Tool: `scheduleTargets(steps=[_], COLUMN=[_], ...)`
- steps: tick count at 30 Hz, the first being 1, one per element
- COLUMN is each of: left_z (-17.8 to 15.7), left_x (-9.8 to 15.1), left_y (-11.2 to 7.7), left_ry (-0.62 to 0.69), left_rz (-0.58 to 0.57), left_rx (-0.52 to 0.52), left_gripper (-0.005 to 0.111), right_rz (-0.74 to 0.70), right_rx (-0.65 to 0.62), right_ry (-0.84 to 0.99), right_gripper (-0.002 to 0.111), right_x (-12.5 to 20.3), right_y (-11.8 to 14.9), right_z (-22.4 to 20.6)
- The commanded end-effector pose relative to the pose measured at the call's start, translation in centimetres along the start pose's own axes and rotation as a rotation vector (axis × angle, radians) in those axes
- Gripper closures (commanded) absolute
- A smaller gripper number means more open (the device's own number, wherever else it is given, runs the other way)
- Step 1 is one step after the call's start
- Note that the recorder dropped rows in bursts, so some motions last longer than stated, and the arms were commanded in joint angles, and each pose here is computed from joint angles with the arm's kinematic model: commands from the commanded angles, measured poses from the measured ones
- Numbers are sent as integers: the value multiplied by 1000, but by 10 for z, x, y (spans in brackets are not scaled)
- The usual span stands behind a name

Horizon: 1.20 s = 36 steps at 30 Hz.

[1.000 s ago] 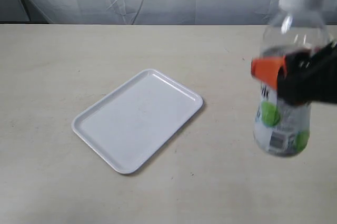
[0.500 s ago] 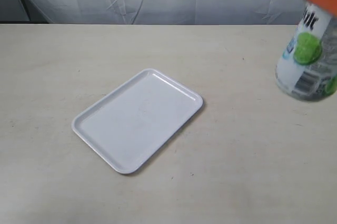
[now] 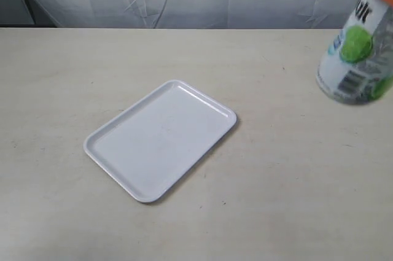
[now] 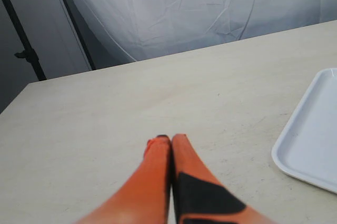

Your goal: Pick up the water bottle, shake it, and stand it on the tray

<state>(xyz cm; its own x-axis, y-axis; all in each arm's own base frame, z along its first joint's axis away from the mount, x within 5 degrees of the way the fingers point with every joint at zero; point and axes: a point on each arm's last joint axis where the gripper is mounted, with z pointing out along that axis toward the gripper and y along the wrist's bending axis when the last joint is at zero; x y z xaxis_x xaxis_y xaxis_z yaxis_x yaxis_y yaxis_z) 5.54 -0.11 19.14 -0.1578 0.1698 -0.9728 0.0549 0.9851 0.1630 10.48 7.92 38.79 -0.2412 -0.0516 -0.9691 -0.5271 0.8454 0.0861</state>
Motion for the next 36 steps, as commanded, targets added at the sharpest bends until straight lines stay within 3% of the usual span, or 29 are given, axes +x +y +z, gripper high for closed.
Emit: scheduleTargets(steps=[1, 4, 9, 11, 13, 15, 18, 21, 25, 27, 29, 30, 31, 32, 33, 35, 36], left_z=[0, 0, 0, 0, 0, 0, 0, 0, 0, 0, 0, 0, 0, 0, 0, 0, 0], left_x=[0, 0, 0, 0, 0, 0, 0, 0, 0, 0, 0, 0, 0, 0, 0, 0, 0], left_y=[0, 0, 0, 0, 0, 0, 0, 0, 0, 0, 0, 0, 0, 0, 0, 0, 0], left_ry=[-14, -14, -14, -14, -14, -14, -14, -14, -14, -14, -14, -14, -14, -14, -14, -14, -14], left_rz=[-4, -4, -4, -4, -4, -4, -4, -4, -4, -4, -4, -4, -4, -4, -4, -4, -4], left_rx=[-1, -1, -1, -1, -1, -1, -1, -1, -1, -1, -1, -1, -1, -1, -1, -1, -1], left_gripper=[106, 106, 106, 106, 106, 106, 106, 106, 106, 106, 106, 106, 106, 106, 106, 106, 106], right_rz=[-37, -13, 63, 48, 20, -9, -5, 34, 68, -49, -79, -15, 26, 24, 18, -26, -131], right_rx=[125, 93, -39, -33, 20, 69, 41, -25, -84, -5, 297, 524, 674, 690, 555, 107, -75], right_ry=[300, 354, -34, -70, 25, 203, 330, 260, 99, 111, 188, 219, 245, 277, 296, 264, 198], right_gripper=[109, 109, 109, 109, 109, 109, 109, 109, 109, 109, 109, 109, 109, 109, 109, 109, 109], right_x=[67, 77, -16, -24, -9, 27, 68, 63, 29, 27, 33, 37, 41, 44, 45, 44, 40], right_y=[-8, -3, 7, 6, 3, 2, 7, 13, 17, 9, -19, -37, -47, -47, -37, -1, 14], right_z=[41, 48, -1, -6, 4, 27, 49, 52, 37, 34, 32, 30, 26, 26, 29, 35, 33])
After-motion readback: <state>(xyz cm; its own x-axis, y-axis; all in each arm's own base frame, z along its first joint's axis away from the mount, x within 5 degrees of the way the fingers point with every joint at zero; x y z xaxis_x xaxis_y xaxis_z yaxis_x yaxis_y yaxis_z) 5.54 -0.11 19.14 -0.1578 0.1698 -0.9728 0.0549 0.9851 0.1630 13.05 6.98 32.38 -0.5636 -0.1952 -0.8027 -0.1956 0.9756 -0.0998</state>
